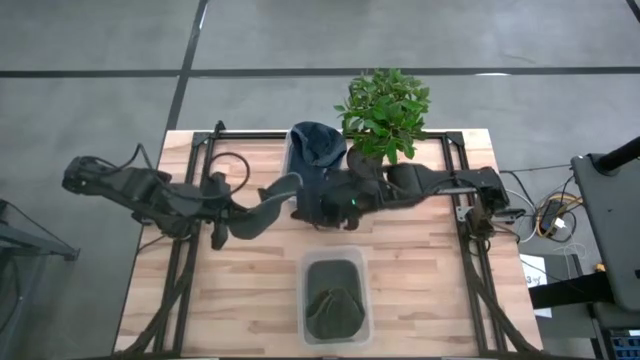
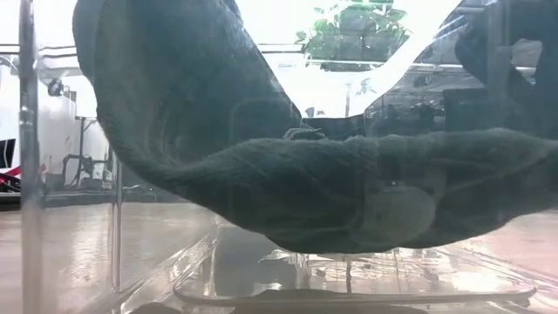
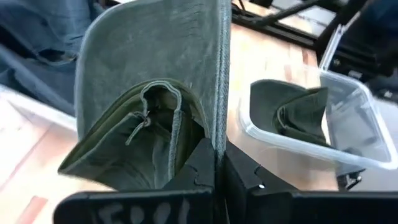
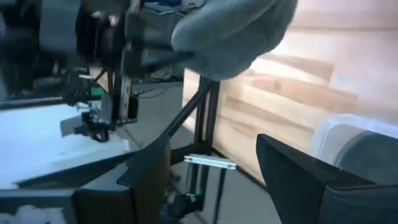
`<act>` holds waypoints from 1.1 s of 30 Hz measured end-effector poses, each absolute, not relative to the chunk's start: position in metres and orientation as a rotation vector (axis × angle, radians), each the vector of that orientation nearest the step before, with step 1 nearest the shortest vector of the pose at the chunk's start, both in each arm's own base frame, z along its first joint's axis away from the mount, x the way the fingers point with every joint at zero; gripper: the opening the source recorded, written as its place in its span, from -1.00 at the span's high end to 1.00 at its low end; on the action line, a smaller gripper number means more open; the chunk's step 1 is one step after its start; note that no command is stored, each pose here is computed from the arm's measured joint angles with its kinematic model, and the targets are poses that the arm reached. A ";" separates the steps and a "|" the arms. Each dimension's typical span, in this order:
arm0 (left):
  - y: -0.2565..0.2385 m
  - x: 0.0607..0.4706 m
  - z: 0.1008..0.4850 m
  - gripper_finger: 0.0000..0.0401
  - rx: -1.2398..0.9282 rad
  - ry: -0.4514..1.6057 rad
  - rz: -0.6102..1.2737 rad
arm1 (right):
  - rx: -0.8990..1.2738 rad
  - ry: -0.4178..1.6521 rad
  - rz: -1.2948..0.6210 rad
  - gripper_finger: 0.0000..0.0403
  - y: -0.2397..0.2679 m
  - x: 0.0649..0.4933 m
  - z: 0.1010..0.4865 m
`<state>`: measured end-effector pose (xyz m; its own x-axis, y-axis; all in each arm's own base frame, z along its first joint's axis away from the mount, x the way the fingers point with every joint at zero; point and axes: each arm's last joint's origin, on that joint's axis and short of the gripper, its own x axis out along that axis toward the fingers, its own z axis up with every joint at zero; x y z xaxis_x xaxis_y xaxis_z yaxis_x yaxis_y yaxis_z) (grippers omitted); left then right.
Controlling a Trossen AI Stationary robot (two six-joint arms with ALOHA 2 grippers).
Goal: Pick & Place hat
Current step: Put the gray cap into the bottom transparent bin
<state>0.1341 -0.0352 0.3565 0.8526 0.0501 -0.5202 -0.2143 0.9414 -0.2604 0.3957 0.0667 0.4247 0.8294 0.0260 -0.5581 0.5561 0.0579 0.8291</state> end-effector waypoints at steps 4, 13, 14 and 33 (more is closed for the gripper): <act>-0.038 0.141 0.362 0.97 -0.222 0.534 0.144 | 1.585 0.536 -0.418 -0.15 0.044 0.399 0.424; -0.042 0.153 0.365 0.97 -0.047 0.527 0.266 | 1.689 0.560 -0.419 -0.07 -0.006 0.399 0.426; -0.043 0.154 0.364 0.97 -0.034 0.525 0.280 | 1.692 0.549 -0.423 -0.06 -0.011 0.398 0.427; -0.055 0.184 0.381 0.97 0.289 0.540 0.447 | 1.737 0.473 -0.410 0.23 -0.026 0.400 0.432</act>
